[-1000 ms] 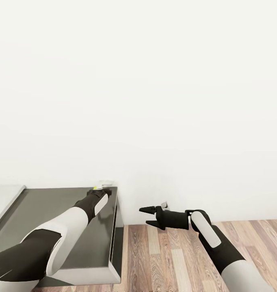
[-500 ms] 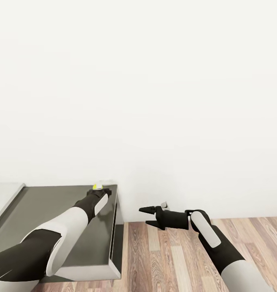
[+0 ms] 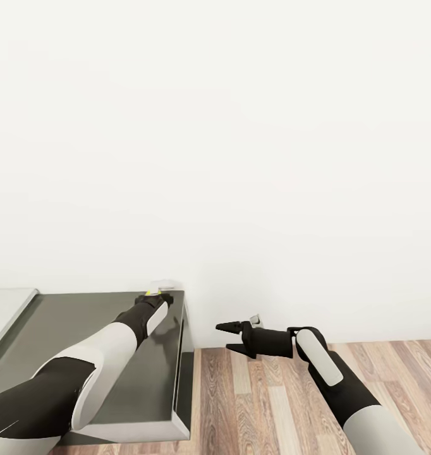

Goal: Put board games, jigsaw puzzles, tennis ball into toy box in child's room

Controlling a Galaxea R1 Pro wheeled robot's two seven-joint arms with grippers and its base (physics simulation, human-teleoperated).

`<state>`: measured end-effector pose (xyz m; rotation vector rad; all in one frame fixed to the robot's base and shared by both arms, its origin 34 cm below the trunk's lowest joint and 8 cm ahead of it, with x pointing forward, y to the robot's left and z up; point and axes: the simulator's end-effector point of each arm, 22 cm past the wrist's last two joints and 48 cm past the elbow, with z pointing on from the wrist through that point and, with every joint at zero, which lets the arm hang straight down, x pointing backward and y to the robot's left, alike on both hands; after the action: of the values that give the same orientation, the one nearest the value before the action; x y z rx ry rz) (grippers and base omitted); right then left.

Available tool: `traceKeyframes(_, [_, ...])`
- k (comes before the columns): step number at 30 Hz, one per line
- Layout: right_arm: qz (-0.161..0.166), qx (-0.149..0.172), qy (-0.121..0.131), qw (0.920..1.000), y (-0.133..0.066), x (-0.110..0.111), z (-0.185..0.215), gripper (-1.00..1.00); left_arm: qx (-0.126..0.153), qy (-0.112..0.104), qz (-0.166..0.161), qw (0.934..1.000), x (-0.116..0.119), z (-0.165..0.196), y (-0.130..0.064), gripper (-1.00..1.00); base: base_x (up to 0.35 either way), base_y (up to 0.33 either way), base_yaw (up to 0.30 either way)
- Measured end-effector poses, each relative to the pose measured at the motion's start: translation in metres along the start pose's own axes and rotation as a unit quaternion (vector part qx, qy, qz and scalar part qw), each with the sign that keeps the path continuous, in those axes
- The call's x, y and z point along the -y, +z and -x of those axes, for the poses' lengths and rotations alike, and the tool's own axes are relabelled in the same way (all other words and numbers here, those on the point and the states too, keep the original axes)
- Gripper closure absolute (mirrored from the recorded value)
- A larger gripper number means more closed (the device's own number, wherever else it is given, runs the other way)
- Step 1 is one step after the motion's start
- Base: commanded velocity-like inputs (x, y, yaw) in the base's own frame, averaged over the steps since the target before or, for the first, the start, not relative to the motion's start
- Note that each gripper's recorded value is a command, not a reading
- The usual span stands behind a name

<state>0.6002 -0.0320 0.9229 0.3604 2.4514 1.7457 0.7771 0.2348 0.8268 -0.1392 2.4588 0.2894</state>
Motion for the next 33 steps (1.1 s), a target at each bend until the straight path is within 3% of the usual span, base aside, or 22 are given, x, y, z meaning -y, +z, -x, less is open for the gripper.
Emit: traceKeyframes(33, [-0.002, 0.000, 0.000, 1.0000, 0.0009, 0.0011, -0.0002, -1.00, 0.000, 0.000, 0.000, 1.0000, 0.0004, 0.0000, -0.0001, -1.00, 0.010, 0.018, 0.000])
